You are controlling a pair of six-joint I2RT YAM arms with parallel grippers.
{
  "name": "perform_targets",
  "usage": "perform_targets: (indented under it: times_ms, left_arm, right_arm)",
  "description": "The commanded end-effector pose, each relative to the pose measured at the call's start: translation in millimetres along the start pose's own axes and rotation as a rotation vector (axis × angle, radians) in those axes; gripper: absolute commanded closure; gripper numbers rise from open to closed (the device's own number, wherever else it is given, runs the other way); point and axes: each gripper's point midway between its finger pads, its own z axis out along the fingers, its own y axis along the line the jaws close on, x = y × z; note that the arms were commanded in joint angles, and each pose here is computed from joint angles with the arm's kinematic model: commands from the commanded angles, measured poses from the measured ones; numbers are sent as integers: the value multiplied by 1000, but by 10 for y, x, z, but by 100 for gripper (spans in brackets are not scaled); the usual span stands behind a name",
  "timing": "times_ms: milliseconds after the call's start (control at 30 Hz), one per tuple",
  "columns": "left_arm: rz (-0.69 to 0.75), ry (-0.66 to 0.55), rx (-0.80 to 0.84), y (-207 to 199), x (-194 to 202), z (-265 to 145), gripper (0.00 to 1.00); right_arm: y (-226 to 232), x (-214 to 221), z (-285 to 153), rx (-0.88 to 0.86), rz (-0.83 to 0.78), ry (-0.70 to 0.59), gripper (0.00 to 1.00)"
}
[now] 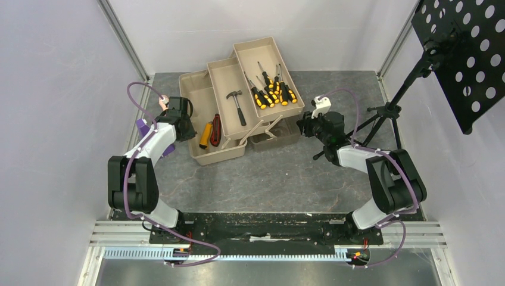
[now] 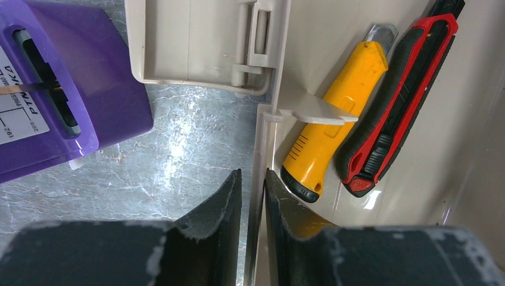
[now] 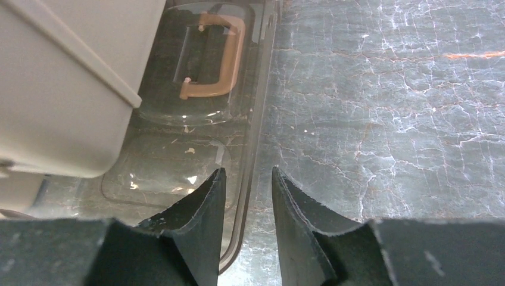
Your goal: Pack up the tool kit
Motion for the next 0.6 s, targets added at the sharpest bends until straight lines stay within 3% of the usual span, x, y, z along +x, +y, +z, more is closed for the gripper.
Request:
perform_targets:
  times_ms: [0,233,567]
  left_arm:
    - [12,-4,-2,50,-11,-2,73]
    - [19,-6,3,45,-11,2,73]
    - [32,8,7,66,52,-40,73]
  right_arm:
    - [-16,-32,110,5,-9,-9,64]
    - [-43,-99,212,11,-36,9,65]
    - [8,94,-19,25,26,115,97]
